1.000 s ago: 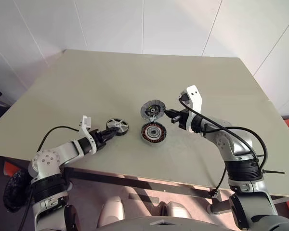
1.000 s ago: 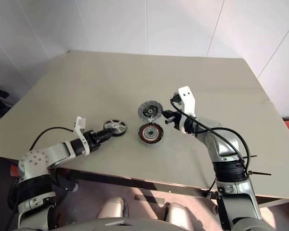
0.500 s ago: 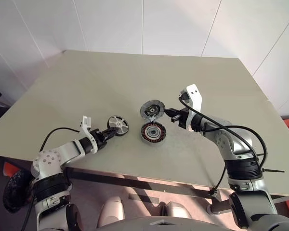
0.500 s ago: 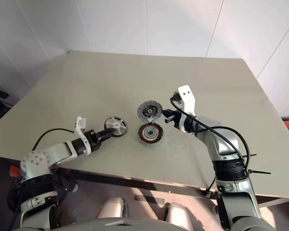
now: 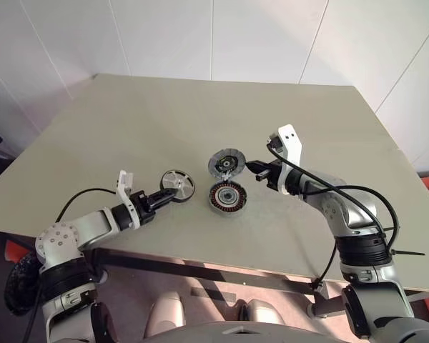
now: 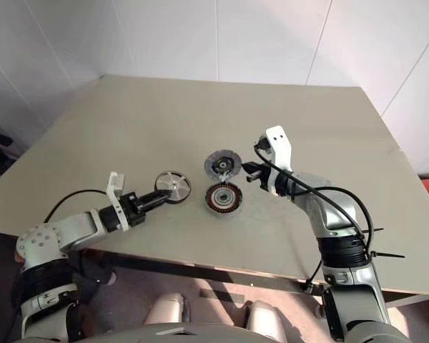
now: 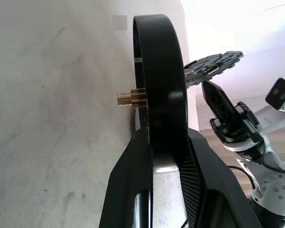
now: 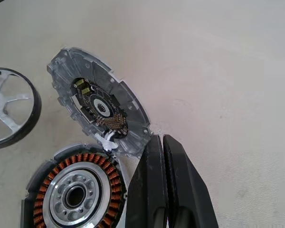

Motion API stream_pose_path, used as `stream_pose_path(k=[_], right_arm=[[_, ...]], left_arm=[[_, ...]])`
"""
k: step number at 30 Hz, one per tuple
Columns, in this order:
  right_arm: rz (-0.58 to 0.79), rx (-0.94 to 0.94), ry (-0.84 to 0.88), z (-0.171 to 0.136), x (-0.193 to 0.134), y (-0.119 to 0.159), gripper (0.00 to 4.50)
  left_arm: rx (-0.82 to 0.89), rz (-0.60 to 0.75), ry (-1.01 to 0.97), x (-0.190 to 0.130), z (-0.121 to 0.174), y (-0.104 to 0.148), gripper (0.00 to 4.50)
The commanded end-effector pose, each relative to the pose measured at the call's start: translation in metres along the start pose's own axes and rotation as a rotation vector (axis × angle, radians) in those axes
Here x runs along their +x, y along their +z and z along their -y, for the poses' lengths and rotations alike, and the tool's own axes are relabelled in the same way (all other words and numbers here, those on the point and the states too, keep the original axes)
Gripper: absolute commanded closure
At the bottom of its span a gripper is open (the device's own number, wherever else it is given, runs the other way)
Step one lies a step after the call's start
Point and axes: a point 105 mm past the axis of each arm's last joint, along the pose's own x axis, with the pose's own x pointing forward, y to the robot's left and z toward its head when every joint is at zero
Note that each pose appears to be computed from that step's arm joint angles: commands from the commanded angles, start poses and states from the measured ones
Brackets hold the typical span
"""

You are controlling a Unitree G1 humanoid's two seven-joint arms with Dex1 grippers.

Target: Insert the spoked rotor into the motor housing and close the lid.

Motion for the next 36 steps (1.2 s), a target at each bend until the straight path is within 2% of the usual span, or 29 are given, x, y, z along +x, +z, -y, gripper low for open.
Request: stream_pose_path(k=[1, 10, 18, 21, 28, 36], right_arm=[[0.052, -0.036, -0.047, 0.012, -0.005, 0.020, 4.50], [0.003, -0.088, -0.081, 0.029, -0.016, 0.014, 4.50], [-0.063, -0.144, -0.015, 0.023, -0.039, -0.002, 4.50], [-0.066, -0.152, -0.010, 0.024, -0.048, -0.005, 4.50], [-0.055, -0.153, -0.040, 0.023, -0.054, -0.006, 4.50], [-0.048, -0.141, -0.065, 0.022, -0.059, -0.009, 4.50]], left_arm=[[0.008, -0.004, -0.108, -0.003, 0.021, 0.005, 4.05], [-0.051, -0.119, -0.192, 0.011, 0.032, -0.005, 4.05], [-0.102, -0.187, -0.178, 0.036, 0.025, 0.005, 4.05], [-0.107, -0.220, -0.195, 0.048, 0.028, 0.005, 4.05], [-0.110, -0.352, -0.236, 0.069, 0.034, -0.014, 4.05], [-0.124, -0.381, -0.264, 0.081, 0.037, -0.014, 4.05]])
